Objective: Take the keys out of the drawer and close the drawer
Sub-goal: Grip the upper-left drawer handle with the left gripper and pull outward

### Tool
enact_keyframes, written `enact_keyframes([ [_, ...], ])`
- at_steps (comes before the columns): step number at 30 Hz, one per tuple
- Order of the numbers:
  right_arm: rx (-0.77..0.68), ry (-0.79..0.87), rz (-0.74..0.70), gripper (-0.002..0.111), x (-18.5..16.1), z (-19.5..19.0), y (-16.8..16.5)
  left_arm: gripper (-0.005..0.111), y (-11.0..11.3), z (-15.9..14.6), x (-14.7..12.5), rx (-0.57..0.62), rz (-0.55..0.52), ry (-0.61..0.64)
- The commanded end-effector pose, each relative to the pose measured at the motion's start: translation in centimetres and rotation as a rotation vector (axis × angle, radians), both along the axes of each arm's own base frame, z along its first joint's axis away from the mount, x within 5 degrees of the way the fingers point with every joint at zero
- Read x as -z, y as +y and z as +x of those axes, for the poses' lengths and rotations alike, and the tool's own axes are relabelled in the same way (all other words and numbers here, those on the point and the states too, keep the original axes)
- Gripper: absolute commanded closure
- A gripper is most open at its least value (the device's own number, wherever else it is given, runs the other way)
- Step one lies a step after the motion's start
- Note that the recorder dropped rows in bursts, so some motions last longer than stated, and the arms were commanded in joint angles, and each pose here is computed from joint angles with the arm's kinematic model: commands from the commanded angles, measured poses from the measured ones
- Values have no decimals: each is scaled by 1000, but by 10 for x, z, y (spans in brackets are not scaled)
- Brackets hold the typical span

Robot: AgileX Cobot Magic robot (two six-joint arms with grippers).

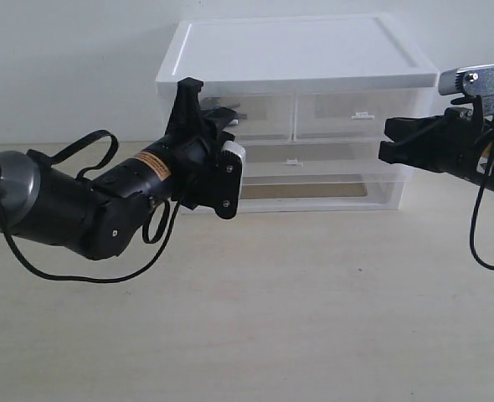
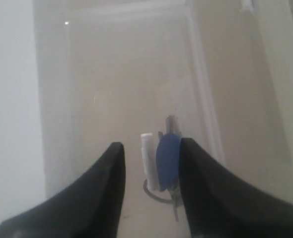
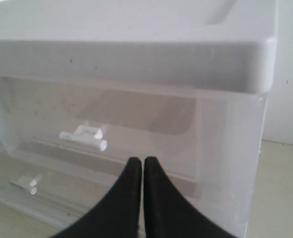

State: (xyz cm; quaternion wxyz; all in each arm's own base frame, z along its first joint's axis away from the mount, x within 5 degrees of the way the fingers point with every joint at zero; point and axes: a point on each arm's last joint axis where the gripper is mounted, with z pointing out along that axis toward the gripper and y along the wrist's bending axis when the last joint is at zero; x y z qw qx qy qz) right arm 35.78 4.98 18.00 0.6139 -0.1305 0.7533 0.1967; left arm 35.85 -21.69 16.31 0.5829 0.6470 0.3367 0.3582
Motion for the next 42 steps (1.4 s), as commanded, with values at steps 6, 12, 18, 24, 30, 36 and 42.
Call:
enact_keyframes([
  [6, -1, 6, -3, 108, 0, 1, 1, 73, 3, 6, -5, -52, -10, -5],
  [12, -1, 6, -3, 108, 0, 1, 1, 74, -1, 14, 5, -54, -3, 0],
  [18, -1, 6, -3, 108, 0, 1, 1, 96, 2, 15, 5, -98, 28, -33],
  [24, 1, 5, -4, 108, 0, 1, 1, 102, 8, 17, 3, -192, 41, -51],
  [30, 2, 5, -2, 108, 0, 1, 1, 102, -9, -5, 17, -140, 58, -1],
  [36, 2, 6, -1, 108, 0, 1, 1, 102, -12, -32, 15, -105, 58, -24],
  [42, 7, 14, 5, 108, 4, 2, 1, 102, 1, -64, 9, -101, 22, -8],
])
